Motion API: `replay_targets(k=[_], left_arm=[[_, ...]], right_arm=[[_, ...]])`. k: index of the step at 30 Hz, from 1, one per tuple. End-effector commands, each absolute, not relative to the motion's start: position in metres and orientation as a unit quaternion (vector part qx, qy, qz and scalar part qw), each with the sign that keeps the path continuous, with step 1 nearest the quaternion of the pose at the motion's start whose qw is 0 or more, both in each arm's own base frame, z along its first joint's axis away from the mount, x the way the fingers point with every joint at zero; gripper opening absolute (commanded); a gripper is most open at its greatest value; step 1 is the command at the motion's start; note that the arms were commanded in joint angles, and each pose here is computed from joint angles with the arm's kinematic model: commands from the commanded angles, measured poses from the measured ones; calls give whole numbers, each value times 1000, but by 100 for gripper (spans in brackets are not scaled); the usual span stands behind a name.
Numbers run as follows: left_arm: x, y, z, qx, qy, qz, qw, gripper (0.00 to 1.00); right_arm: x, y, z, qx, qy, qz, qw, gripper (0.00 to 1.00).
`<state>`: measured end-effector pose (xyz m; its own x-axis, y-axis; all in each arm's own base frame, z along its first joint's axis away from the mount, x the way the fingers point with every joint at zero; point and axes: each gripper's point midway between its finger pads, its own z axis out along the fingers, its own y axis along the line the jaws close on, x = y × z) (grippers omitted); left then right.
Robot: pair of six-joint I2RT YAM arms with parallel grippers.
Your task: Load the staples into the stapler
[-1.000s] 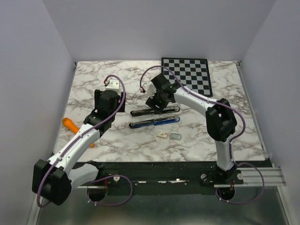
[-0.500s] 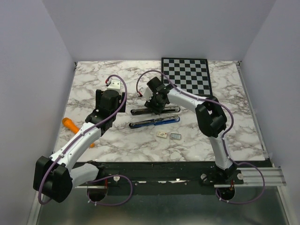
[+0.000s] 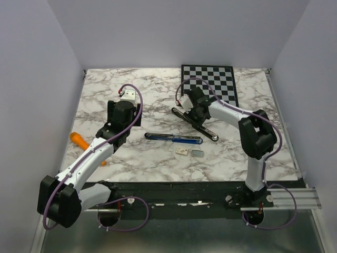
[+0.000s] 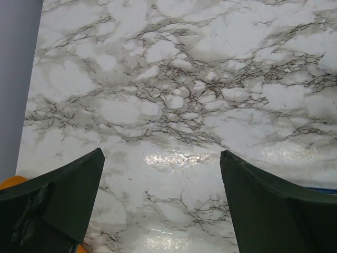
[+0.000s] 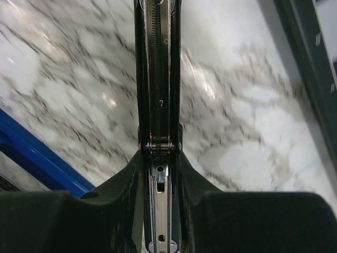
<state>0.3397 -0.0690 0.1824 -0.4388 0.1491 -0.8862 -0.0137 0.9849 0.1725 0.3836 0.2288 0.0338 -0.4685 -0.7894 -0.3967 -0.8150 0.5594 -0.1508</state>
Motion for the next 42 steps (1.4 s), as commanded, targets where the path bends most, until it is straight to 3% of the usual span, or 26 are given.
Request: replay_targets(k=[1, 8, 19, 20, 23, 24, 27, 33, 42], left_arm=[[344, -71, 191, 38, 839, 70, 538, 99], [343, -72, 193, 38, 839, 66, 539, 99], [344, -77, 191, 40, 841, 56, 536, 99], [344, -77, 190, 41, 842, 56, 536, 99], [344, -78, 191, 41, 842, 53, 536, 99], [345, -78, 191, 40, 842, 52, 536, 99], [345, -80, 189, 41, 844, 50, 532, 99], [347, -82, 188, 42, 847, 48, 528, 99], [345, -80, 189, 37, 847, 50, 529, 99]], right_arm=[[376, 192, 54, -408, 879, -5, 247, 12], [368, 129, 64, -246, 929, -38, 274, 6], [344, 81, 25, -131, 964, -78, 218, 9], [343, 80, 25, -129, 964, -80, 217, 12], [341, 80, 32, -131, 964, -76, 218, 39], [339, 79, 36, -132, 964, -76, 218, 53], [337, 85, 60, -140, 959, -58, 240, 71], [320, 118, 94, -216, 938, 3, 271, 78], [311, 207, 83, -354, 898, 77, 251, 78]])
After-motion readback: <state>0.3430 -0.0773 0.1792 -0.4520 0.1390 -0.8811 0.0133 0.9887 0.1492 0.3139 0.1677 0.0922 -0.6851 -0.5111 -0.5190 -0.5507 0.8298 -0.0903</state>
